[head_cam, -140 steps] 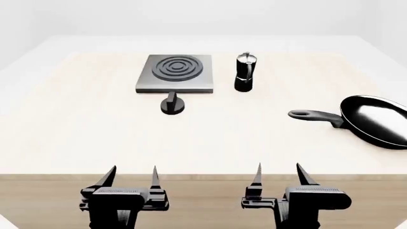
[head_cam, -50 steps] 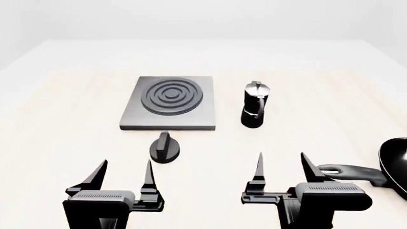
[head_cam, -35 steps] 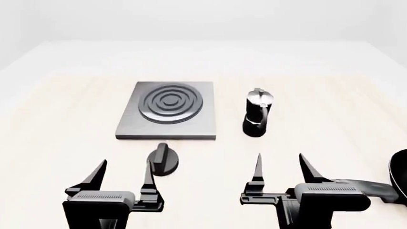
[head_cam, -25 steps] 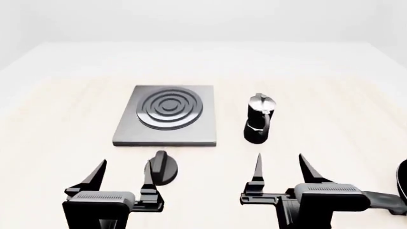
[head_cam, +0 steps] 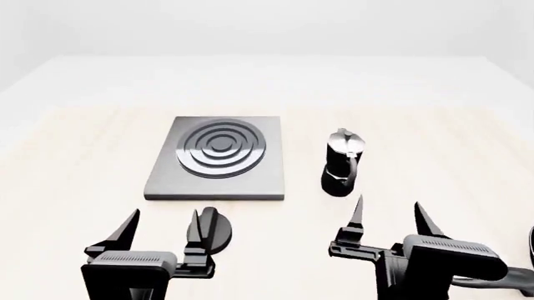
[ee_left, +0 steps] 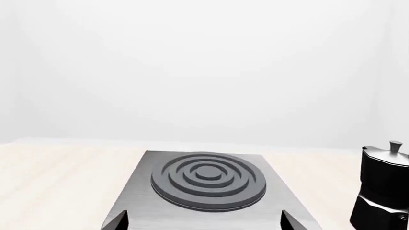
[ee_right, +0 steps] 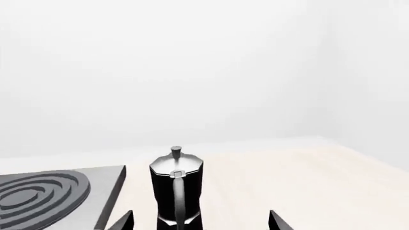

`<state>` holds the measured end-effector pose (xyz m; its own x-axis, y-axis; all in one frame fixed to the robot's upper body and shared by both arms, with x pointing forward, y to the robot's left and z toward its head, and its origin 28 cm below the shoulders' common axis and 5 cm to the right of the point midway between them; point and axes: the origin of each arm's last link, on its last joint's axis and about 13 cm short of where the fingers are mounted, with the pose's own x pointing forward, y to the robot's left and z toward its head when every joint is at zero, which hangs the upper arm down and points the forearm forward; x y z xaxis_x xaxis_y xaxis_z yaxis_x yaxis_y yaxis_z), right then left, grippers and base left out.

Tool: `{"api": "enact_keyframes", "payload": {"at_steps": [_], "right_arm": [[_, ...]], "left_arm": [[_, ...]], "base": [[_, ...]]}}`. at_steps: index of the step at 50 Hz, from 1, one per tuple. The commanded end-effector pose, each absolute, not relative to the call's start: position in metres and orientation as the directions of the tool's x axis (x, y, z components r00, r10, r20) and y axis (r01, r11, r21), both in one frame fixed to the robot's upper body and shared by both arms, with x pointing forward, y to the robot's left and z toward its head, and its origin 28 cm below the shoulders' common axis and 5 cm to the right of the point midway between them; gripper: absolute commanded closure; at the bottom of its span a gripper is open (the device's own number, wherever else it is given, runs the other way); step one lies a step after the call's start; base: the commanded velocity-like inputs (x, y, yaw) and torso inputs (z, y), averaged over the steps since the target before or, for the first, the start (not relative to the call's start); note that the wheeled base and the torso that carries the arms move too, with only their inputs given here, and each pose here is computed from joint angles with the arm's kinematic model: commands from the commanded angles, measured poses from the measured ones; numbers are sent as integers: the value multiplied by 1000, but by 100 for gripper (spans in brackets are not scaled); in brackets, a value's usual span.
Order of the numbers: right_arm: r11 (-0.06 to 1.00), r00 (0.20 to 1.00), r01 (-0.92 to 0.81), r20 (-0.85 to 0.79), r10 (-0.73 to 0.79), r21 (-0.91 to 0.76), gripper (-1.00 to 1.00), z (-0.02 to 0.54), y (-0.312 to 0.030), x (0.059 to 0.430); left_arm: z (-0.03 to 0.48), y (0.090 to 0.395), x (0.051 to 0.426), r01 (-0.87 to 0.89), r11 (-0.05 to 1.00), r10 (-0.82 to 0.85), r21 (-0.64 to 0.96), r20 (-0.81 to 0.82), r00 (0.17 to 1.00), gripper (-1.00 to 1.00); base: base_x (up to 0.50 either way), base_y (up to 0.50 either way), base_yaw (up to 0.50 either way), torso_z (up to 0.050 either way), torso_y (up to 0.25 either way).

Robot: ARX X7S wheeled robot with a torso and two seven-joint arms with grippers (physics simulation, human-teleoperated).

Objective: Put the frying pan on the stove.

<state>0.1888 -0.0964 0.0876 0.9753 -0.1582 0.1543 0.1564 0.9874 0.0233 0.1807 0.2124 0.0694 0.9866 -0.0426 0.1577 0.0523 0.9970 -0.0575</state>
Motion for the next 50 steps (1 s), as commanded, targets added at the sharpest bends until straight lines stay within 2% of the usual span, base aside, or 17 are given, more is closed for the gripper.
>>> {"api": "enact_keyframes", "payload": {"at_steps": [1,4,13,14,16,17,18,50], "right_arm": [[932,920,355,150,-362,76,-100,103,-98,185],[888,871,455,174,-458,59,-100,109,-99,183],[814,790,581,240,-564,0,-100,115,-97,183],[754,725,656,267,-635,13,-100,116,-100,184],[731,696,682,280,-661,29,-100,116,-100,184],[572,517,803,283,-808,167,-100,123,-104,174],[511,457,839,268,-848,189,-100,122,-104,174],[432,386,874,224,-895,222,-100,132,-99,167]], "left_arm": [[70,212,180,53,997,-43,-58,161,986,-100],[70,213,181,50,997,-39,-61,161,986,-100],[71,213,181,50,997,-39,-64,163,986,-100],[70,213,180,52,997,-41,-65,161,986,-100],[70,213,180,52,997,-41,-65,161,986,-100],[72,213,179,54,996,-42,-68,163,986,-100],[72,213,179,54,996,-42,-68,163,986,-100],[73,213,179,55,996,-42,-72,162,986,-100]], "base": [[0,0,0,0,0],[0,0,0,0,0],[0,0,0,0,0],[0,0,0,0,0],[0,0,0,0,0],[0,0,0,0,0],[0,0,0,0,0],[0,0,0,0,0]]}}
